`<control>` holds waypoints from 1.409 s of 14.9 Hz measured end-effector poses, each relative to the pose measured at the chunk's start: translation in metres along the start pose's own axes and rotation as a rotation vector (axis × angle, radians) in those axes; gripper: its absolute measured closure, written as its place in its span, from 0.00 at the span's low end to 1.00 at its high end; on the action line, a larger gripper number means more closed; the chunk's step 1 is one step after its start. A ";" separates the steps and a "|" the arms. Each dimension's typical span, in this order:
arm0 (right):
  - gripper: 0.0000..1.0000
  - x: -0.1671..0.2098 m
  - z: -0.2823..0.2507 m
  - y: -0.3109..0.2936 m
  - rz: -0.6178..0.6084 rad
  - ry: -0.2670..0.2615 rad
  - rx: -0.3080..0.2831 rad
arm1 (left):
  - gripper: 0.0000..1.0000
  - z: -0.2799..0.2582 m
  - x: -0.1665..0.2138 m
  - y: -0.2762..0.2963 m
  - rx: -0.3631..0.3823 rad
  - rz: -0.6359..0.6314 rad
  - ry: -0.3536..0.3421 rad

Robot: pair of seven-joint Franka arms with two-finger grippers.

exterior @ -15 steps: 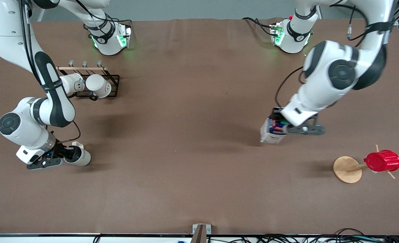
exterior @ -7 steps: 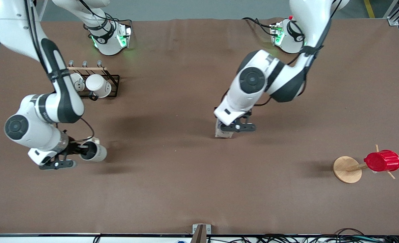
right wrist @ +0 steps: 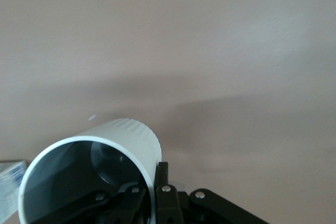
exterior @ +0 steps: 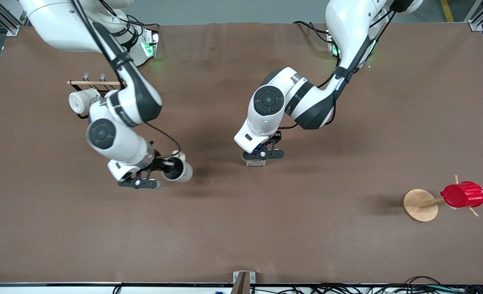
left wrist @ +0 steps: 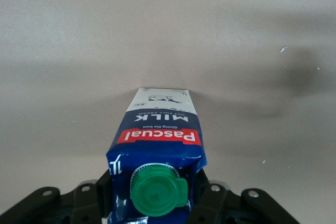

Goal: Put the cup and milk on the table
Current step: 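Carry the carton with the left gripper while the right gripper carries the mug, then open the left gripper and lift it away from the carton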

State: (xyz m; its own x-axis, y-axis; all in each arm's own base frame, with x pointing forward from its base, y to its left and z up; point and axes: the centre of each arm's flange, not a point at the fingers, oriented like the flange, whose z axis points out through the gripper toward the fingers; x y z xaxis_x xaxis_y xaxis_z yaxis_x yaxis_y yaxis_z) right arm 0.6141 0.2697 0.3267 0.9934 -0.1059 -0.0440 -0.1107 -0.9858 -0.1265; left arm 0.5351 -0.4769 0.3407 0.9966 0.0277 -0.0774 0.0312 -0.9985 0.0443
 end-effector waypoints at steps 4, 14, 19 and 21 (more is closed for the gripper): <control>0.96 -0.037 0.026 -0.063 0.015 -0.011 0.021 | 0.11 -0.003 0.004 -0.003 0.000 -0.006 0.009; 0.96 -0.076 0.102 -0.118 -0.018 0.029 0.000 | 0.00 -0.151 0.016 -0.072 -0.039 -0.058 0.105; 0.93 -0.092 0.109 -0.133 -0.012 0.039 -0.021 | 0.00 -0.206 0.009 -0.155 -0.031 -0.014 0.152; 0.89 -0.097 0.115 -0.139 -0.010 0.044 -0.019 | 0.00 -0.222 0.001 -0.181 -0.016 0.007 0.154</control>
State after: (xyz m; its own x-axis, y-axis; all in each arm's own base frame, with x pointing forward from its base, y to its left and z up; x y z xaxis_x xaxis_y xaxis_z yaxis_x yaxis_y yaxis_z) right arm 0.5294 0.4319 0.2343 0.9948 -0.1014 0.0008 -0.1007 -0.9891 -0.1076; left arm 0.5476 -0.2854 0.5533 0.9966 0.0293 0.0769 0.0247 -0.9979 0.0604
